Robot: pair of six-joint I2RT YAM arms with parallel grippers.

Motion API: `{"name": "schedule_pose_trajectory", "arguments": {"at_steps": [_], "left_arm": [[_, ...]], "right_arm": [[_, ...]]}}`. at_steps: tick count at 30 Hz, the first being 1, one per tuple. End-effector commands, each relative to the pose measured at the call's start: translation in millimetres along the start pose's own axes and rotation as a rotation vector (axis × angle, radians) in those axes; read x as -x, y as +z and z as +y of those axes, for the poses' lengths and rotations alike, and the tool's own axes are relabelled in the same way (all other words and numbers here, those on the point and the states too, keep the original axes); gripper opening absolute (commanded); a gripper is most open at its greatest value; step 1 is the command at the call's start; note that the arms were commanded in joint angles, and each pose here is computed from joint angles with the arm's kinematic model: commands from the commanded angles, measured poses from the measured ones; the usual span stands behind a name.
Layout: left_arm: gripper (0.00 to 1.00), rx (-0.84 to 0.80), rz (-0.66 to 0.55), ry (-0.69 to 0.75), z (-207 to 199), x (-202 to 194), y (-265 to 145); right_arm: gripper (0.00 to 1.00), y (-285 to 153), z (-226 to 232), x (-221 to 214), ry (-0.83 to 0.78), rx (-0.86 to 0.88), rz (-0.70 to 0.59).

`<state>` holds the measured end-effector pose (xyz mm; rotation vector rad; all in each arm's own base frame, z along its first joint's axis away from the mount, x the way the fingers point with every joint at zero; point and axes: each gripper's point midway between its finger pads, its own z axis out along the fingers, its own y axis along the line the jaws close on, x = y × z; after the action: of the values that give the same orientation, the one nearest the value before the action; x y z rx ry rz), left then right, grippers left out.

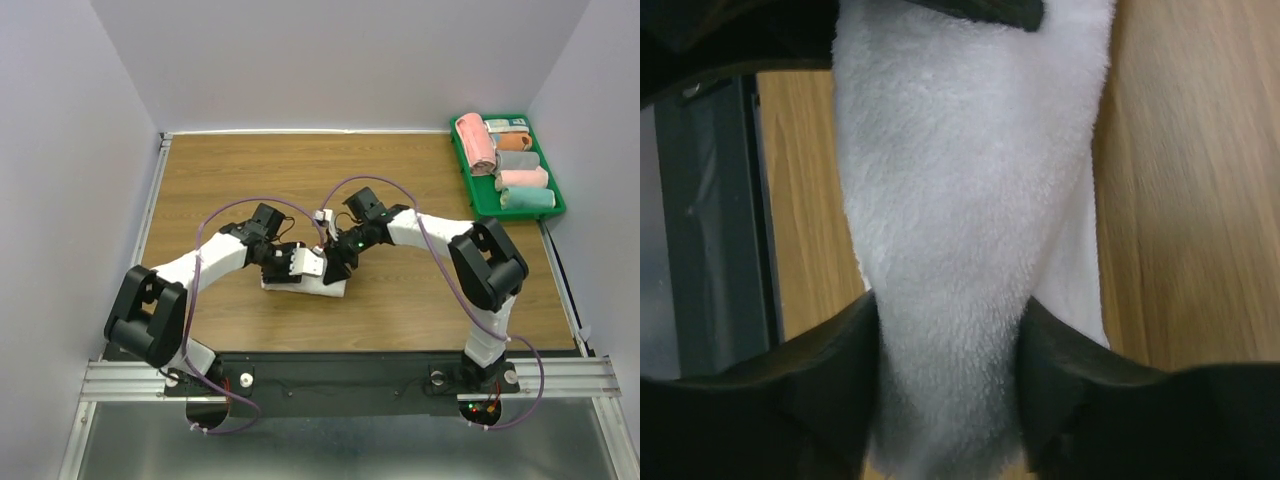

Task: Roll the towels
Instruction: Roll the towel

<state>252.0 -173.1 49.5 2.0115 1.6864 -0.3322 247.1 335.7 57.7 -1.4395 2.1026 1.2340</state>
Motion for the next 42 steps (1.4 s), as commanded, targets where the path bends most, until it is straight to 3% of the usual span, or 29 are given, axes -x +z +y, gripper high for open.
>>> {"name": "schedule_pose_trajectory", "arguments": {"at_steps": [1, 2, 3, 10, 13, 15, 18, 23, 33, 42], "left_arm": [[0.37, -0.259, 0.115, -0.133, -59, -31, 9], [0.35, -0.302, 0.123, -0.151, -62, -31, 8], [0.33, -0.327, 0.114, -0.164, -64, -29, 9], [0.33, -0.455, 0.121, -0.232, -71, -27, 11], [0.33, -0.499, 0.109, -0.266, -70, -23, 12], [0.33, -0.528, 0.098, -0.291, -67, -19, 13], [0.33, -0.588, 0.074, -0.33, -69, -15, 15], [0.33, -0.625, 0.078, -0.361, -66, -19, 15], [0.33, -0.707, 0.08, -0.416, -68, -25, 16], [0.33, -0.722, 0.084, -0.443, -68, -31, 20]], "right_arm": [[0.64, -49, -1, -34, 0.069, -0.192, 0.125], [0.66, -57, -2, -25, 0.038, -0.235, 0.098], [0.79, -67, -7, -20, 0.009, -0.306, 0.087], [0.94, -135, 16, 13, -0.214, -0.553, -0.053], [0.94, -155, 29, 23, -0.3, -0.606, -0.093], [0.84, -159, 35, 29, -0.335, -0.617, -0.101], [0.76, -144, 53, 35, -0.416, -0.61, -0.075], [0.77, -124, 55, 21, -0.495, -0.622, 0.016], [0.95, -78, 58, 44, -0.633, -0.676, 0.027], [0.99, -32, 50, 52, -0.635, -0.694, 0.058]]}}
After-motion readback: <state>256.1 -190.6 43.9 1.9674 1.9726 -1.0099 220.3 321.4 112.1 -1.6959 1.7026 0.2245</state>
